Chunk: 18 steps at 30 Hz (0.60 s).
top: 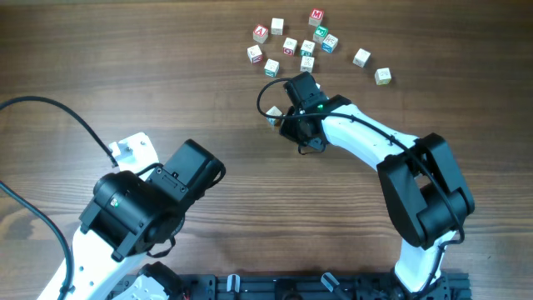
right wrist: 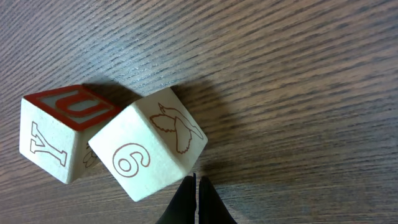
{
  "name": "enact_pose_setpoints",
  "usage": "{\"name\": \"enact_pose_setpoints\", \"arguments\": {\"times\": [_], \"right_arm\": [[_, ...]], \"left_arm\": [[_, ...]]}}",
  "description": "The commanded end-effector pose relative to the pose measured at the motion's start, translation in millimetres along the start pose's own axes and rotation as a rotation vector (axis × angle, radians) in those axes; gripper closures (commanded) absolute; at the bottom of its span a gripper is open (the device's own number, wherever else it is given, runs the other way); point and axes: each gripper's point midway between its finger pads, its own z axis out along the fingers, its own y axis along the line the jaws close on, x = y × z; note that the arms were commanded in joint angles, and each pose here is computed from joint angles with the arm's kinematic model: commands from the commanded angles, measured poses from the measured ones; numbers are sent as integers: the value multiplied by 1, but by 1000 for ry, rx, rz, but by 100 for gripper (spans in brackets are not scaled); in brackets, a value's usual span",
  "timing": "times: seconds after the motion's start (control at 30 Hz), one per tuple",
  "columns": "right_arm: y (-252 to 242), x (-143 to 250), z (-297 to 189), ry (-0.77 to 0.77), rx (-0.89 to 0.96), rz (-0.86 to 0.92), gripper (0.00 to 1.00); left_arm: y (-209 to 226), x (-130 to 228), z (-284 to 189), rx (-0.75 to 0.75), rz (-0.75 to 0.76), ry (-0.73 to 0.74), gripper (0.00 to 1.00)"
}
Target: Form a circle
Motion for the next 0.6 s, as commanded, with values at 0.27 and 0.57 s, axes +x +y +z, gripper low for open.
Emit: {"name": "enact_pose_setpoints", "arguments": {"times": [0.27,0.57], "right_arm": [[4,5,8,22,-27,-17,95],[4,5,8,22,-28,-19,95]], "left_arm": [[1,0,0,-1,-13,-5,0],[1,0,0,-2,-13,-5,0]]}}
